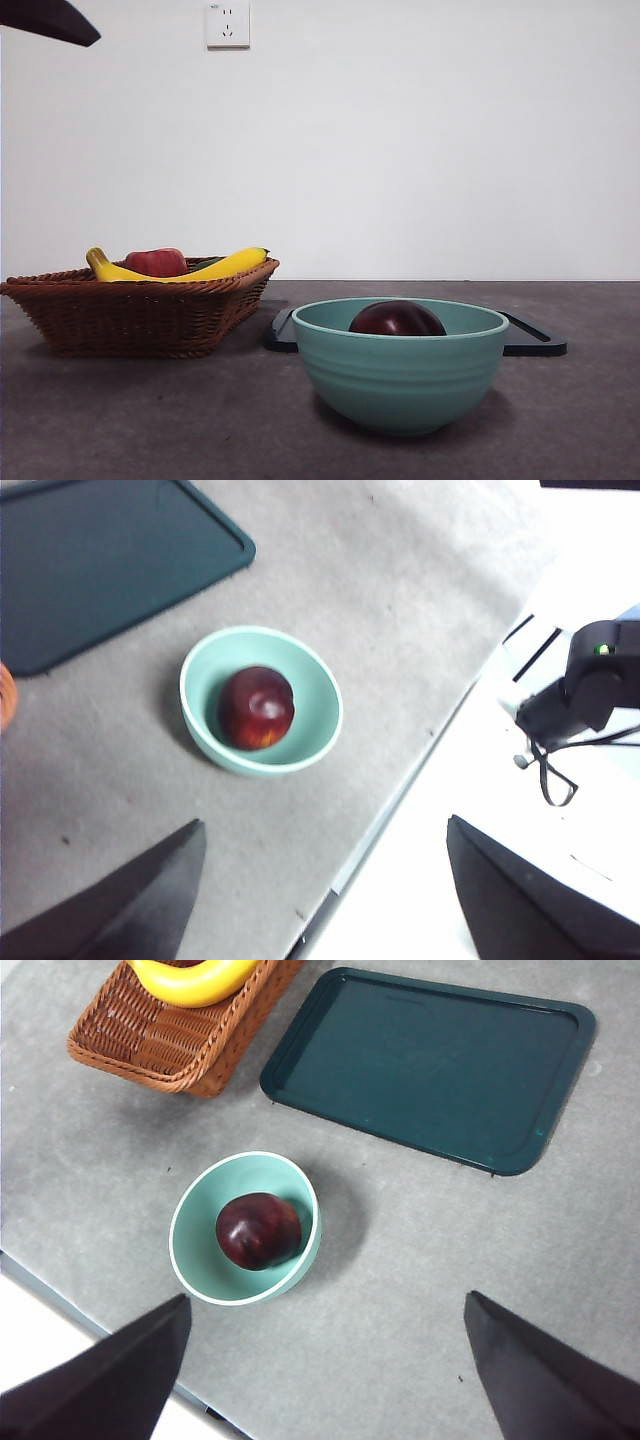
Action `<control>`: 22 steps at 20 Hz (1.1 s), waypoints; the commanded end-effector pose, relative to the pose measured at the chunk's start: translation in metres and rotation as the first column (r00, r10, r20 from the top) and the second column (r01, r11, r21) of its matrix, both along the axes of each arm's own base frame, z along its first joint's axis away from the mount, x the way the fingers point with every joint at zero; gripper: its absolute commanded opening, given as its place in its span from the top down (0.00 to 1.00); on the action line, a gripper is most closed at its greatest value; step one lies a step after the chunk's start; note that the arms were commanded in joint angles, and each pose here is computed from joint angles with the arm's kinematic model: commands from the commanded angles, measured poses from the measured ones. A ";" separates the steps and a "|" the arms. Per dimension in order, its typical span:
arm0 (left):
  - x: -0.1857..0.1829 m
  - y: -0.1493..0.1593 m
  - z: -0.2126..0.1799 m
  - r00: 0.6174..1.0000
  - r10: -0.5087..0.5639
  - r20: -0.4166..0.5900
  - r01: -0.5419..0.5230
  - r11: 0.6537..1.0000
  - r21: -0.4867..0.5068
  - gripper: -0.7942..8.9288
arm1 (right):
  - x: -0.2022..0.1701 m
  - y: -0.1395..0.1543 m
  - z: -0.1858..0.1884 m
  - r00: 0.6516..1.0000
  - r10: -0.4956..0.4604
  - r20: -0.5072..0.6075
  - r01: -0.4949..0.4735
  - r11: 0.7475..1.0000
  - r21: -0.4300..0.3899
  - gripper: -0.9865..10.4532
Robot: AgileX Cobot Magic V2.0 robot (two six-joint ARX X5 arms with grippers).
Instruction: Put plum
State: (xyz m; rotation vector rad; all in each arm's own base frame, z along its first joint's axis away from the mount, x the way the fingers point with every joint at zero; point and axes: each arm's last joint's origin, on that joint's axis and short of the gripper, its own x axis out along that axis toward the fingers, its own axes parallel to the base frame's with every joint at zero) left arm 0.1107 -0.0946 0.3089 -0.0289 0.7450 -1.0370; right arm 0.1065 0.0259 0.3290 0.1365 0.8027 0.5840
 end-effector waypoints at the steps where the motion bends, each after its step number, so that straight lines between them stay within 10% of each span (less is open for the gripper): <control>1: 0.000 -0.001 0.002 1.000 -0.006 -0.007 0.006 1.000 -0.005 0.53 | 0.001 0.001 0.005 1.000 0.007 0.009 -0.007 1.000 0.005 0.53; 15: 0.000 -0.001 0.003 1.000 -0.005 0.000 0.005 1.000 -0.009 0.53 | 0.064 0.056 -0.094 0.955 0.105 -0.276 -0.093 0.994 0.055 0.59; 22: 0.001 -0.001 0.003 1.000 -0.007 0.006 0.007 1.000 -0.010 0.53 | 0.081 0.088 -0.130 0.966 0.059 -0.253 -0.075 0.996 -0.055 0.65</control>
